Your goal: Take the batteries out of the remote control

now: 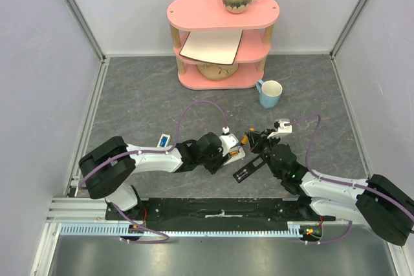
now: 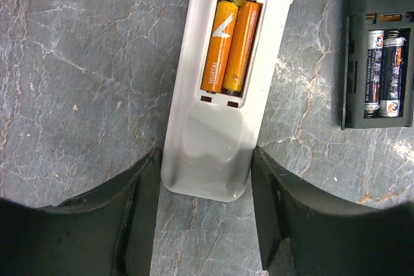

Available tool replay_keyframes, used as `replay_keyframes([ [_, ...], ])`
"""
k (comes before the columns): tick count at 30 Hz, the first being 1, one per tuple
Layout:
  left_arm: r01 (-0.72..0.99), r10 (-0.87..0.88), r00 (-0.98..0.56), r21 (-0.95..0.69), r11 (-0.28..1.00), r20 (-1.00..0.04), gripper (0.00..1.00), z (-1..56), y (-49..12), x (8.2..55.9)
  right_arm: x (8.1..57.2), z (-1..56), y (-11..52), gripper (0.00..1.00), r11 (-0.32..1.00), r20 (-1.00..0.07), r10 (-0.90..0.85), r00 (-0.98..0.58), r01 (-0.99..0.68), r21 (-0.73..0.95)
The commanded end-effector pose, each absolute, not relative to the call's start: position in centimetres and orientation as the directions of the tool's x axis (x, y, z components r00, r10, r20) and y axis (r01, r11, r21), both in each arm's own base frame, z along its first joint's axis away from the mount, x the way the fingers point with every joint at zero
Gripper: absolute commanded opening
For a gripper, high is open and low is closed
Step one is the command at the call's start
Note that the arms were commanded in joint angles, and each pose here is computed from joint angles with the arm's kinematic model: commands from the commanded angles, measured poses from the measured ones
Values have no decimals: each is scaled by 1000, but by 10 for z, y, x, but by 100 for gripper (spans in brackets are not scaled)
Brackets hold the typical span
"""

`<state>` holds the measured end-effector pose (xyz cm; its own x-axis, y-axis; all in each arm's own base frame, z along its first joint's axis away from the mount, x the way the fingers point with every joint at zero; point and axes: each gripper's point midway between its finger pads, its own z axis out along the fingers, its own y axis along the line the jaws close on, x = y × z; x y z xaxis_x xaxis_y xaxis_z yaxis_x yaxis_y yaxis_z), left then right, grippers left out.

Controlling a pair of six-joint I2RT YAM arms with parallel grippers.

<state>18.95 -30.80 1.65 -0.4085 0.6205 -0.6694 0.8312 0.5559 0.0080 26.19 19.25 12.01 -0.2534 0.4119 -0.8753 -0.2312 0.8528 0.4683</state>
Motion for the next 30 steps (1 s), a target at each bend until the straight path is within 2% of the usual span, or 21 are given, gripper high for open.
replay_keyframes([
  [1,827,608,-442,-38,560,-659,2,14,-312,185,254,151,213,0,748,-820,514,-253,-336,573],
  [30,821,615,-451,-31,570,-647,2,9,-312,187,235,204,238,0,592,-776,582,-243,-528,609],
])
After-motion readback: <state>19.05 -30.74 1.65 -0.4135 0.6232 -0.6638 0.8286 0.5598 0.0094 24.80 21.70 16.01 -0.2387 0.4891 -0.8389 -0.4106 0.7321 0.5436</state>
